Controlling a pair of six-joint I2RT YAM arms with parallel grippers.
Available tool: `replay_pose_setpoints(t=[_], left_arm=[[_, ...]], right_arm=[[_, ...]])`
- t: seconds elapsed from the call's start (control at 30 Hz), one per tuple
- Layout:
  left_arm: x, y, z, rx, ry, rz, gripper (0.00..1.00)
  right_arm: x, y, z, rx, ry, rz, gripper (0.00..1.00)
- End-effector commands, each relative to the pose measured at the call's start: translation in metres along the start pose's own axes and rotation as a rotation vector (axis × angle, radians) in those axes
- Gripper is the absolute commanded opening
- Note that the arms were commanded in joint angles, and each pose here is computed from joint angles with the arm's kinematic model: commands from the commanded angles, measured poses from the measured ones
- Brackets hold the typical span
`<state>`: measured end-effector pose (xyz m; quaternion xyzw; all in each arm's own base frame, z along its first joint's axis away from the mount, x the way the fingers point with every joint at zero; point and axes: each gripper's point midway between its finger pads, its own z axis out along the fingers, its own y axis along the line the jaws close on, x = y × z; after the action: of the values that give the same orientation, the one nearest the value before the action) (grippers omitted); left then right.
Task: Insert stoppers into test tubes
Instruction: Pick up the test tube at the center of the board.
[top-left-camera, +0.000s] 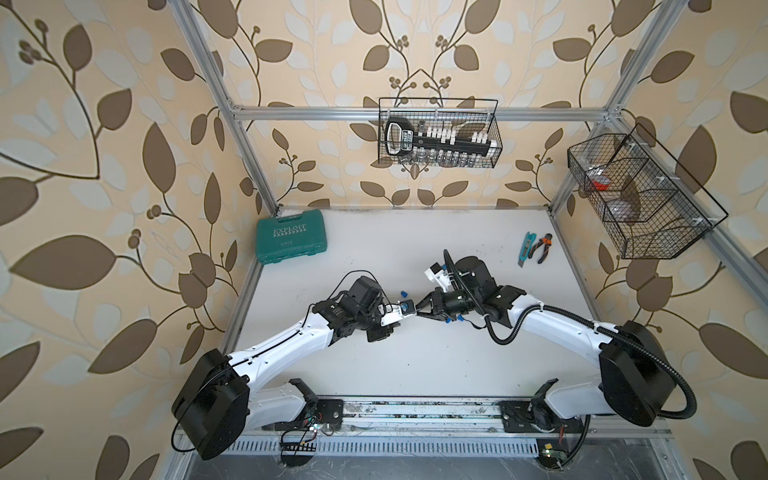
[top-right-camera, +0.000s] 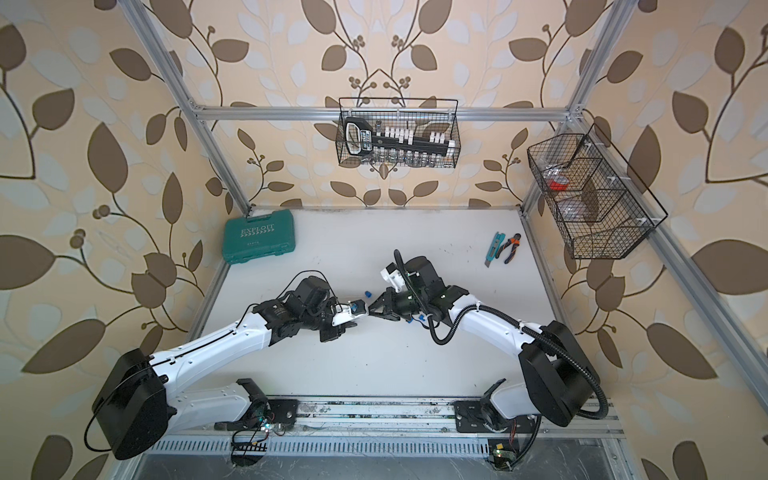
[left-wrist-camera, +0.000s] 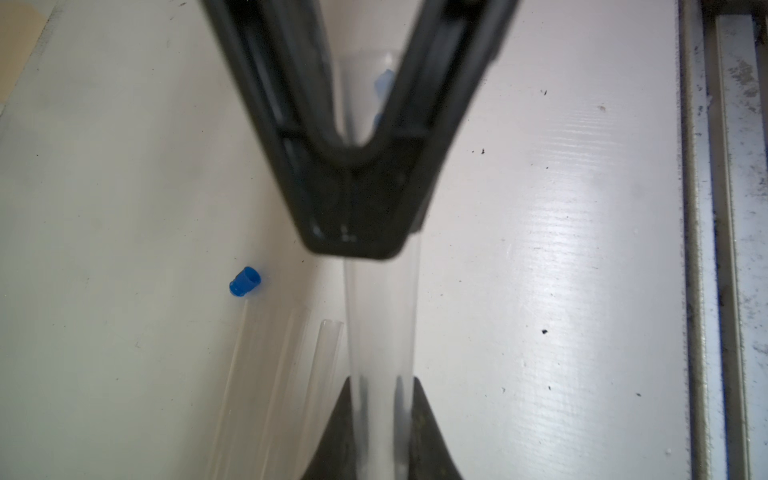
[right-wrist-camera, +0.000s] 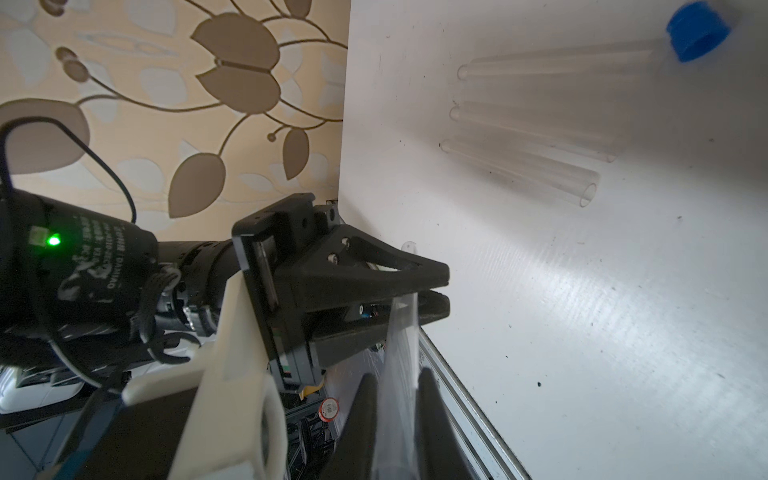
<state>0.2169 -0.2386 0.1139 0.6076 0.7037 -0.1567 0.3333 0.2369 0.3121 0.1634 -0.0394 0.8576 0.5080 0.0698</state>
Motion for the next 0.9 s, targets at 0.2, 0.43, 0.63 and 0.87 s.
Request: replay_pose_setpoints(t=[0.2, 0.43, 0.63, 0.87], left_arm=[[-0.010, 0.008, -0.012, -0.040, 0.003, -0.016, 0.00], [-0.015, 0.043, -0.019, -0.199, 0.040, -0.252, 0.00], [-0.020, 0.053, -0.023, -0.230, 0.046, -0.313, 0.00], [-0.021, 0.070, -0.031, -0.339, 0.017, -0.332, 0.00]], right_arm=[[-0.031, 0.010, -0.045, 0.019, -0.174, -0.086, 0.54], [-0.058, -0.040, -0.114, 0.316, -0.373, -0.119, 0.57], [-0.047, -0.099, -0.139, 0.689, -0.285, -0.086, 0.52], [-0.046, -0.131, -0.128, 0.831, -0.205, -0.066, 0.48]])
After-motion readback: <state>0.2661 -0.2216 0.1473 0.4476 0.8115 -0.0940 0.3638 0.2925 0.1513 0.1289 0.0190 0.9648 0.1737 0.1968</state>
